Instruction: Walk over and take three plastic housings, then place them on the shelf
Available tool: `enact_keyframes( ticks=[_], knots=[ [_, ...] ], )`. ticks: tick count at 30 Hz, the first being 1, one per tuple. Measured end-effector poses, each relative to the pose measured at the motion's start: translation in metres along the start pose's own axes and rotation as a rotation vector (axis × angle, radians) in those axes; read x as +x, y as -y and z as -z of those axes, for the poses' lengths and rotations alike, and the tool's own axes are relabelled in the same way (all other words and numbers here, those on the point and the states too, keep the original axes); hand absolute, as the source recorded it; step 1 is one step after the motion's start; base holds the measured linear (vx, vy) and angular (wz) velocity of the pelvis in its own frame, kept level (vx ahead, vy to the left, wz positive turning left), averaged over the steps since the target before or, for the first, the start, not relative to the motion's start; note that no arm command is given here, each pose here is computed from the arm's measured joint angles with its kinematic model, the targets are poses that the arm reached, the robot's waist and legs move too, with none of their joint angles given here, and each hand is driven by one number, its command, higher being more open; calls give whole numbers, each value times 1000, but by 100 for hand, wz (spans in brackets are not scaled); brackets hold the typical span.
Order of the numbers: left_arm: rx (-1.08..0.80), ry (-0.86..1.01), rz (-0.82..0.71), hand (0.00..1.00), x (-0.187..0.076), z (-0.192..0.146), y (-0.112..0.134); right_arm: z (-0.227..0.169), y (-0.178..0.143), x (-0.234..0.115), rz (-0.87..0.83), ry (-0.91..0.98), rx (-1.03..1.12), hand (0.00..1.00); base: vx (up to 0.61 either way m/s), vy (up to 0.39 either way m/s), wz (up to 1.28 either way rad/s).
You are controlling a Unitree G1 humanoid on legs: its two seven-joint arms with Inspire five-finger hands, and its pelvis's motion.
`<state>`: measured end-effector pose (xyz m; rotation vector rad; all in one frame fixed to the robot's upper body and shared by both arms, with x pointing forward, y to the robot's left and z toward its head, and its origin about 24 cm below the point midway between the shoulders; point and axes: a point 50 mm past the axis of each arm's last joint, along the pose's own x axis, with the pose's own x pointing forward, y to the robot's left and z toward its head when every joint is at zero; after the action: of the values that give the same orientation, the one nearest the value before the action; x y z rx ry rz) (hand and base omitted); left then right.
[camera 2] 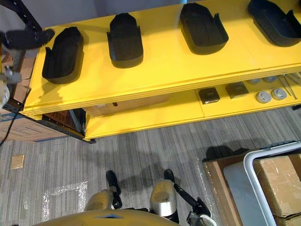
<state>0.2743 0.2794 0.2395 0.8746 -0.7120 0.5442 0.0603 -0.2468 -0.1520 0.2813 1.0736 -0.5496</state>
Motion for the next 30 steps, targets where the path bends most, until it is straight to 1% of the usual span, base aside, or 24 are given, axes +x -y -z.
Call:
enact_keyframes(
  ticks=[1,4,5,8,9,11,13,14,17,24,26,30],
  knots=[
    [7,-21,-5,100,-10,4,2,3,0,-1,2,-7,3,100,14,-22,8],
    [36,-143,11,100,-58,22,18,15,-2,-3,13,-39,15,100,2,-25,12],
    [-2,-200,14,100,-72,27,23,16,-2,-3,21,-46,16,100,-23,-22,19],
    [-294,-461,-22,100,-119,35,41,19,-3,-3,36,-55,22,100,-19,-8,14],
    [-325,-496,-23,100,-126,35,44,20,-3,-3,37,-57,22,100,-10,-11,16],
    [-414,-593,9,100,-154,30,58,22,-3,-3,46,-68,23,100,-5,-10,7],
    [-480,-621,53,100,-167,22,68,24,-3,-3,48,-78,32,100,0,0,0],
    [-518,-628,91,100,-172,16,75,26,-3,-3,48,-84,35,100,0,0,0],
    [-577,-603,140,100,-175,5,84,27,-4,-3,46,-88,53,100,0,0,0],
    [-654,-496,177,100,-167,-8,83,31,1,-4,67,-104,51,100,2,-2,-1],
    [-730,-508,196,100,-166,-11,84,31,2,-3,72,-109,49,100,0,0,0],
    [-776,-516,221,100,-168,-15,89,31,2,-3,76,-108,49,100,0,0,0]
  ],
)
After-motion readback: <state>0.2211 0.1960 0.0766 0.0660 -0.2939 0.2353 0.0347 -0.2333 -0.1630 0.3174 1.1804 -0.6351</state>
